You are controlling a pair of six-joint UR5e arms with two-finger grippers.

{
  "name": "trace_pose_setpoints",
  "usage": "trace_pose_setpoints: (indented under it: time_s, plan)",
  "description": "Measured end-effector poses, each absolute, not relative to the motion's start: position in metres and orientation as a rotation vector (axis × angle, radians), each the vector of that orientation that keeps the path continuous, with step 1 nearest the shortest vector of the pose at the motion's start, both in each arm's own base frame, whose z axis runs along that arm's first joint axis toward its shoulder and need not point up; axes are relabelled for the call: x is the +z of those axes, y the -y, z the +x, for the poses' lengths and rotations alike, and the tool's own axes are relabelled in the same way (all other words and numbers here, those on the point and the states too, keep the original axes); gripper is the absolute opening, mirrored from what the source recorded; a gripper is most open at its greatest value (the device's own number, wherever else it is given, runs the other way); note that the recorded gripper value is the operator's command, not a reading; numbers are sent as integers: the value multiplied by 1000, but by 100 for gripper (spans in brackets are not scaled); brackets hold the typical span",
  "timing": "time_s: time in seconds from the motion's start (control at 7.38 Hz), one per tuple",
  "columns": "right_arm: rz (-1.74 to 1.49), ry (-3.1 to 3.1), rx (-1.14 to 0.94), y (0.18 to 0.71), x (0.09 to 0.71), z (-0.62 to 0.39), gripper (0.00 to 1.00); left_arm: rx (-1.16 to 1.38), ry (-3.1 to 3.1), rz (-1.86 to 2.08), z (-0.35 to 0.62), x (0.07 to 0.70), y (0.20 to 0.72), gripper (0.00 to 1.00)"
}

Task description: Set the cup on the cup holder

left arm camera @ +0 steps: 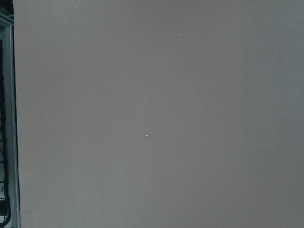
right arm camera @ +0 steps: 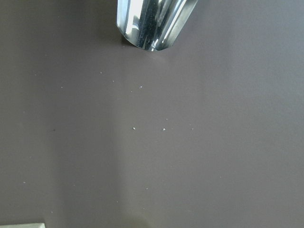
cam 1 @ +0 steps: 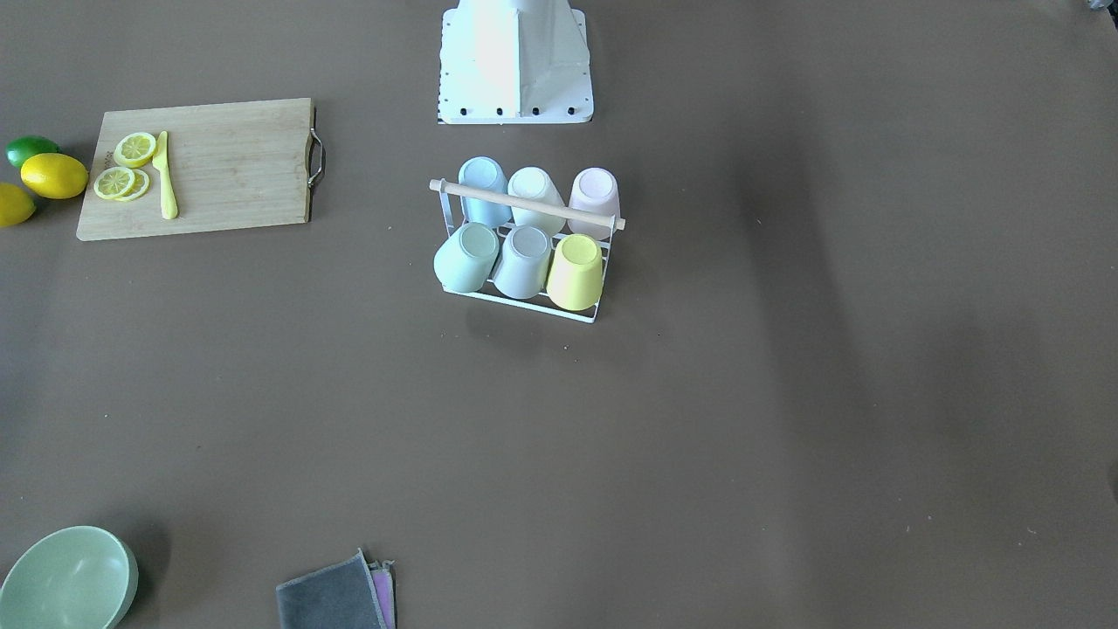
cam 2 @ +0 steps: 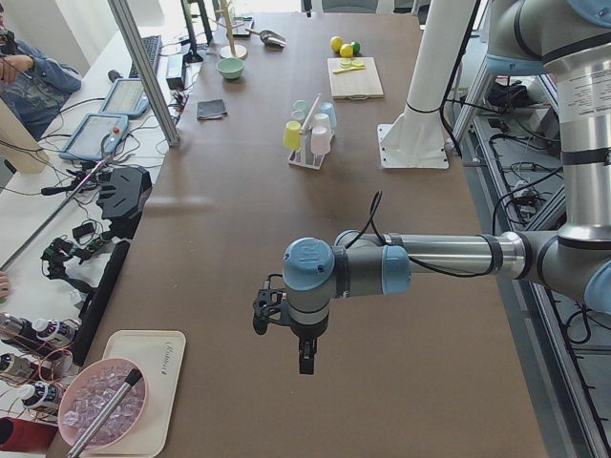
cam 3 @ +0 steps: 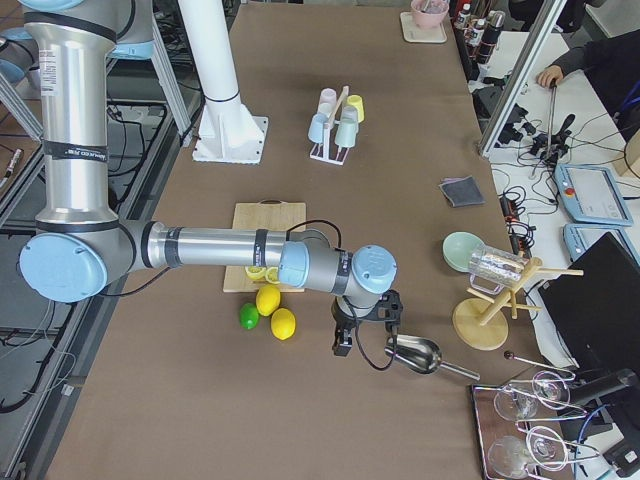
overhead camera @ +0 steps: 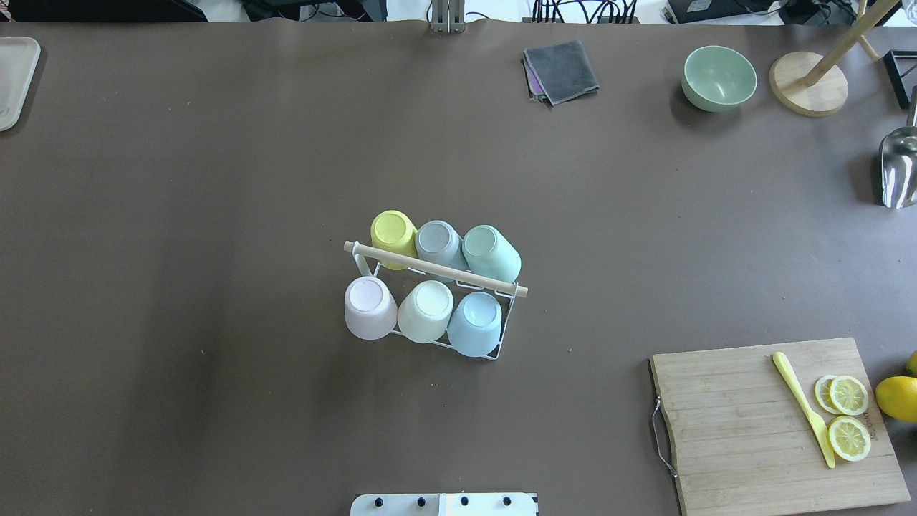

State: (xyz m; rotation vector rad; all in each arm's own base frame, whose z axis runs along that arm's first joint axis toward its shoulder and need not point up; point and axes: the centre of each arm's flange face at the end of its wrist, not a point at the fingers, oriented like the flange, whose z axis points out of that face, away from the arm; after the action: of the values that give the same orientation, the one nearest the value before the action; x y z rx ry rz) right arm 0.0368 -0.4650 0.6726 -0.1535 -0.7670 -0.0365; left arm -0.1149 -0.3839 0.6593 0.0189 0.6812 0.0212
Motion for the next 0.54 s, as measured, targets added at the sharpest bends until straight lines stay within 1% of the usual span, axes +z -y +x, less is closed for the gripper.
trace_pose_setpoints:
  time_s: [0.54]
  plan:
    - [-156,768,-36,464,674,37,100,20,-682,15,-115,661,384,98]
